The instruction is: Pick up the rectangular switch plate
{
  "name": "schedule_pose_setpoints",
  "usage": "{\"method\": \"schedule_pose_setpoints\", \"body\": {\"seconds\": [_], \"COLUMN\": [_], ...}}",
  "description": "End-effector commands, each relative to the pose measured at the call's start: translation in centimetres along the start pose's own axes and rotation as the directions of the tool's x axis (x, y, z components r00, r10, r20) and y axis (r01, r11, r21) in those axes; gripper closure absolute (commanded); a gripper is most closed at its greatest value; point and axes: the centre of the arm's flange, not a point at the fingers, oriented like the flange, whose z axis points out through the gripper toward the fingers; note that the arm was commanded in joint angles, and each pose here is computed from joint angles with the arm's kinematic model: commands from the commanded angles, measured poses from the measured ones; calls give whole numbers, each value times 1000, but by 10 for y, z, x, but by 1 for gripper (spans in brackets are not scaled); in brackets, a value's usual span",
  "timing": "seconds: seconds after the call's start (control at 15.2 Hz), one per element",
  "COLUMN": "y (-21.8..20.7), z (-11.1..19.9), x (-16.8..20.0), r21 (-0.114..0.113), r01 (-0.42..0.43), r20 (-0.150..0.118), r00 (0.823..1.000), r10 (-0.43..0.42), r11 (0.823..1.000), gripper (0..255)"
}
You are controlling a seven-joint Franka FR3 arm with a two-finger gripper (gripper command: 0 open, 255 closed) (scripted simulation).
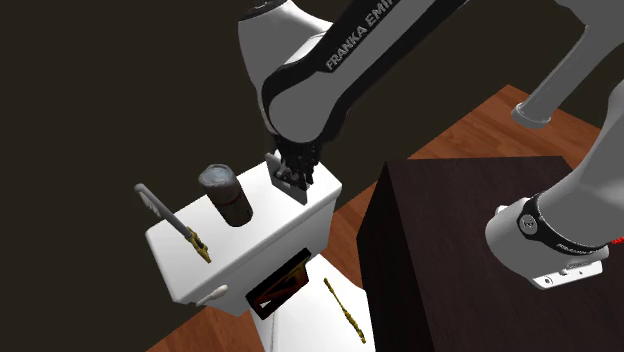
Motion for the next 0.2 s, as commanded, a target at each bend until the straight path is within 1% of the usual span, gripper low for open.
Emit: {"method": "schedule_pose_setpoints", "body": {"seconds": [0.0, 0.13], "y": [0, 0], "z": [-10, -11], "x": [-2, -2], "r21": [0, 0], "r01": [0, 0], "r20": [0, 0], "r00": [1000, 1000], "r10": [0, 0], "r11": [1000, 1000], "gripper": [255, 255]}}
